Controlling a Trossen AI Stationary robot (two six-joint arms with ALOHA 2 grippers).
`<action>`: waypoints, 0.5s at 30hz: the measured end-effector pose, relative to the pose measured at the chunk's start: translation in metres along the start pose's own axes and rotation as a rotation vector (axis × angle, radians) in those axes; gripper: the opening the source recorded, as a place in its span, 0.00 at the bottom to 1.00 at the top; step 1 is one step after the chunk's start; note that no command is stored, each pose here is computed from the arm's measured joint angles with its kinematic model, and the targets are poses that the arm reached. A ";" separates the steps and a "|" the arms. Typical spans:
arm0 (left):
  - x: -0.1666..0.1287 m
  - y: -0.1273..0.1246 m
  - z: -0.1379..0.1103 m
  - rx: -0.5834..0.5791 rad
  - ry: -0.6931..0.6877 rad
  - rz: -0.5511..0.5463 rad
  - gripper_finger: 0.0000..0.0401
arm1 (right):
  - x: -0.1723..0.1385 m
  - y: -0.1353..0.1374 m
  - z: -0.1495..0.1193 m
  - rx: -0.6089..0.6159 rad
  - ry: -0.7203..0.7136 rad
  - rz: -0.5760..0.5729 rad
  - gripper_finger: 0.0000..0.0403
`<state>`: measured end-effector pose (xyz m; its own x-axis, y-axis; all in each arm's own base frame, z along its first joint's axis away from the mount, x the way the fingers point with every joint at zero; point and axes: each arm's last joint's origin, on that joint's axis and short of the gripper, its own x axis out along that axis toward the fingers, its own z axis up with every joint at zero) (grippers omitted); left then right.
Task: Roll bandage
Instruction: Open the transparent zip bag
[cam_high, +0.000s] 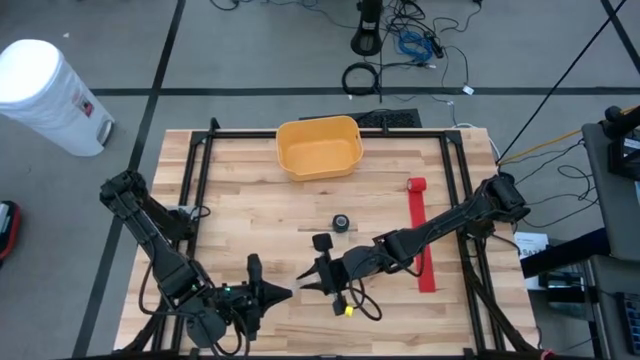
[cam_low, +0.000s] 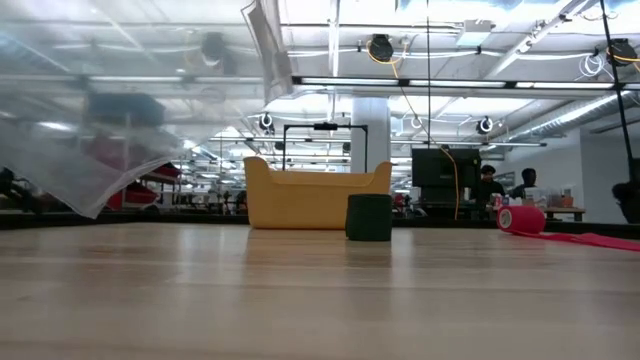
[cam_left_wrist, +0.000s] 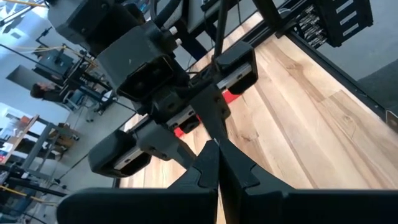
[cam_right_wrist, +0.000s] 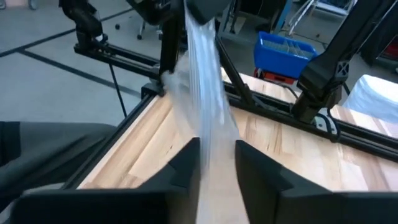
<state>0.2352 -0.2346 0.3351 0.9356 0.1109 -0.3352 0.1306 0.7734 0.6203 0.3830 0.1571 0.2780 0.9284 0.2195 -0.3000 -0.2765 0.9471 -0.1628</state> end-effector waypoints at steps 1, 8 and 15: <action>0.000 0.000 0.000 -0.001 0.001 -0.001 0.00 | 0.000 0.000 0.000 -0.003 0.001 0.000 0.14; 0.000 -0.001 -0.003 -0.040 0.024 -0.013 0.00 | 0.000 0.000 -0.002 -0.032 0.026 0.003 0.02; 0.000 -0.002 -0.007 -0.086 0.052 -0.018 0.02 | -0.003 -0.001 -0.003 -0.047 0.057 -0.023 0.01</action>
<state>0.2322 -0.2318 0.3289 0.9147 0.1273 -0.3835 0.1161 0.8262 0.5513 0.3800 0.1548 0.2758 0.9194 0.1827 -0.3484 -0.2678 0.9394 -0.2141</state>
